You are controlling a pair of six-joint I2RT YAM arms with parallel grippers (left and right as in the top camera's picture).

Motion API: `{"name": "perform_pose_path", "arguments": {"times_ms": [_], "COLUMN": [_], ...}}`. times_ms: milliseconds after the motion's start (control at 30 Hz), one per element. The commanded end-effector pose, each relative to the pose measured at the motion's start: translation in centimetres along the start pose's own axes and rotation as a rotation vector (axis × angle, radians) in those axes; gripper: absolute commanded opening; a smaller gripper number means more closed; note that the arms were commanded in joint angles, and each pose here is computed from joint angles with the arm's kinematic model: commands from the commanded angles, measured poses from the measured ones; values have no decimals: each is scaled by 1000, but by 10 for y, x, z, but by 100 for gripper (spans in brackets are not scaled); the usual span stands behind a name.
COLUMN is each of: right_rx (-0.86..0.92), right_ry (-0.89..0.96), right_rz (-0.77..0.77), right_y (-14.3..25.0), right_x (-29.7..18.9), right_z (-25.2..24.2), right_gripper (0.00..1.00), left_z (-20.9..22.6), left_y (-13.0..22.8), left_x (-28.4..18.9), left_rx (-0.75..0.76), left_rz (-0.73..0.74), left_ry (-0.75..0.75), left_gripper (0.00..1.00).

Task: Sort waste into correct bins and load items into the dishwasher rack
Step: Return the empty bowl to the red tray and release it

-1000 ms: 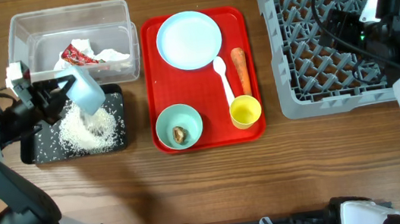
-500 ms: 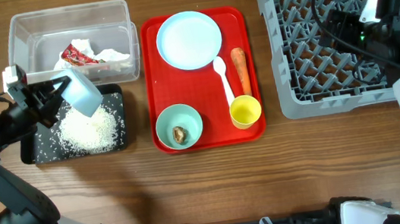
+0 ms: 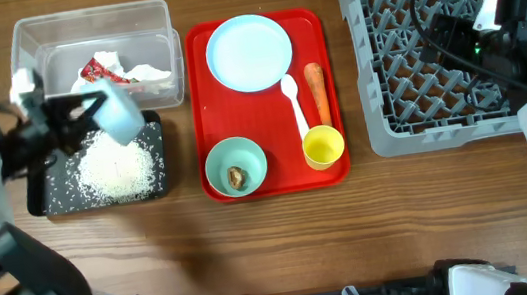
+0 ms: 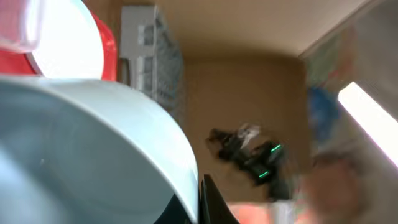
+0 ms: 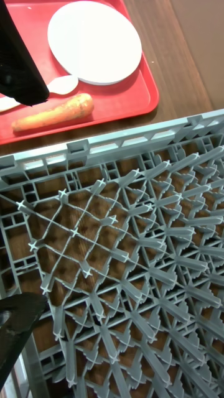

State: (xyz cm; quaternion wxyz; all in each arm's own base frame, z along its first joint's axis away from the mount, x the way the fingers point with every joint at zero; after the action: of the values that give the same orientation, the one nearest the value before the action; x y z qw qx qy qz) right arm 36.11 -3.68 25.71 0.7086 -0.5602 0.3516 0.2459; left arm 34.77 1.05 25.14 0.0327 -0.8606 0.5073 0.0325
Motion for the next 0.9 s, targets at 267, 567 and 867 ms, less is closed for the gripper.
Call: {"name": "perform_pose_path", "arguments": {"times_ms": [267, 567, 867], "right_rx": [-7, -12, -32], "right_ry": [-15, -11, -12], "right_rz": [17, 42, 41], "right_y": [3, 9, 9], "right_x": [0, 0, 0], "right_z": [2, 1, 1], "right_gripper": [100, 100, 100], "left_z": [2, 149, 184], "left_y": [31, 79, 90], "left_x": [162, 245, 248], "left_rx": [782, 909, 904], "left_rz": [48, 352, 445], "left_ry": [-1030, -1339, -1380], "left_gripper": [4, 4, 6]}}
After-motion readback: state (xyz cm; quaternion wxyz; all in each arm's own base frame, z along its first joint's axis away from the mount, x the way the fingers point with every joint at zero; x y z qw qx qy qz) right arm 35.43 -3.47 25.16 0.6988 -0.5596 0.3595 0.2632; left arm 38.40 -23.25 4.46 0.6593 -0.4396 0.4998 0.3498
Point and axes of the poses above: each gripper's point midway between its finger pads, its own x axis out along the fingers, its own z axis along the line the jaws close on, y = z × x, the point moved 1 cm from there along -x, back along the fingers, and after that the axes turned 3 degrees about -x, right-handed, at the moved point
